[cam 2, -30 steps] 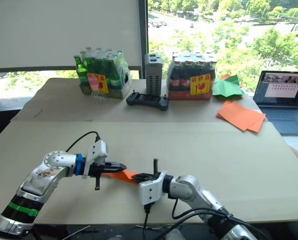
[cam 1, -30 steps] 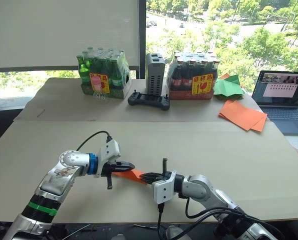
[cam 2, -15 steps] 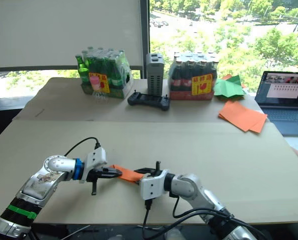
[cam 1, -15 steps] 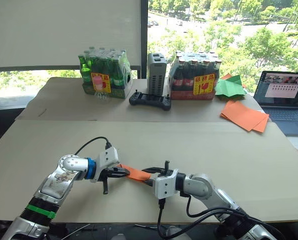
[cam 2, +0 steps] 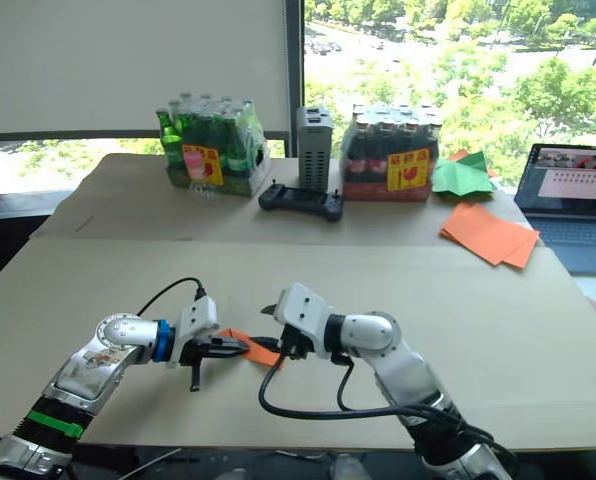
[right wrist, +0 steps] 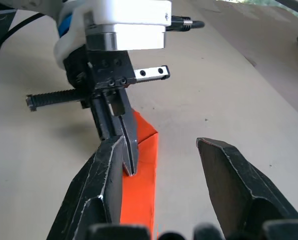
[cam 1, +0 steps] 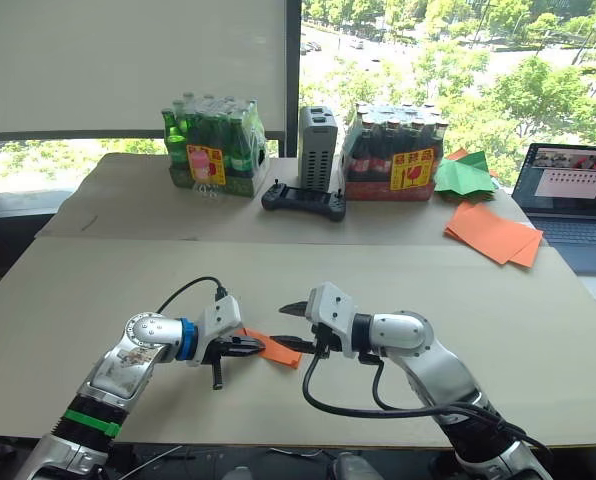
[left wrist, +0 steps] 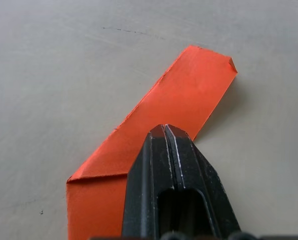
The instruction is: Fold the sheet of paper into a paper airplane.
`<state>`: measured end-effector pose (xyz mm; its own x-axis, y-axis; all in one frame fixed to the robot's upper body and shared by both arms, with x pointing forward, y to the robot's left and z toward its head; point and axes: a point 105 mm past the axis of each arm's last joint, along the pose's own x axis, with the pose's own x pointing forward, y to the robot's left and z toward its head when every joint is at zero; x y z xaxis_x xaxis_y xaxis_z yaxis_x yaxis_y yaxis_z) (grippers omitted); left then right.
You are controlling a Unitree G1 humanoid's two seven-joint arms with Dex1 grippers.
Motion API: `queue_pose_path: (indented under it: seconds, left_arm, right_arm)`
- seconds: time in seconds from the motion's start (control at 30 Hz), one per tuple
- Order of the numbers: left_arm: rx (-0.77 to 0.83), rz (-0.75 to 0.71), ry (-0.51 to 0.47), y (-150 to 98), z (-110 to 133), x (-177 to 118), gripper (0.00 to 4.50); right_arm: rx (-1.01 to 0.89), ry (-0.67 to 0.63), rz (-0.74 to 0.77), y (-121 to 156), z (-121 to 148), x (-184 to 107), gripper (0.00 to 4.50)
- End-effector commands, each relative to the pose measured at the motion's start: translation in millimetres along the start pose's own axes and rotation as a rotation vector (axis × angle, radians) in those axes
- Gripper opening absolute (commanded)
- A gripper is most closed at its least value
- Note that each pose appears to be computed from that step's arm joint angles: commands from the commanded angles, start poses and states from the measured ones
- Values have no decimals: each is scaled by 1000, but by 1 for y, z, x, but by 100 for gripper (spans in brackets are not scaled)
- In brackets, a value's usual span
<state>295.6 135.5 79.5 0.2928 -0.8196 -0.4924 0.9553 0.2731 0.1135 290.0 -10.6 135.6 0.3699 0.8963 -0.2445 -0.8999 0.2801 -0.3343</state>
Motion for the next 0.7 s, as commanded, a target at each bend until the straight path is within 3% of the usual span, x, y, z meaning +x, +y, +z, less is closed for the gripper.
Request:
queue_pose_path:
  seconds: [0.03,0.17,0.7]
  left_arm:
    - [-6,4,20,2,-5,3,0]
    - [-8,7,22,4,-6,4,0]
    - [13,15,-10,8,7,6,0]
  right_arm:
    - [21,37,-5,0,-6,5,143]
    - [27,94,34,13,-21,13,4]
    - [90,329,30,19,-80,18,1]
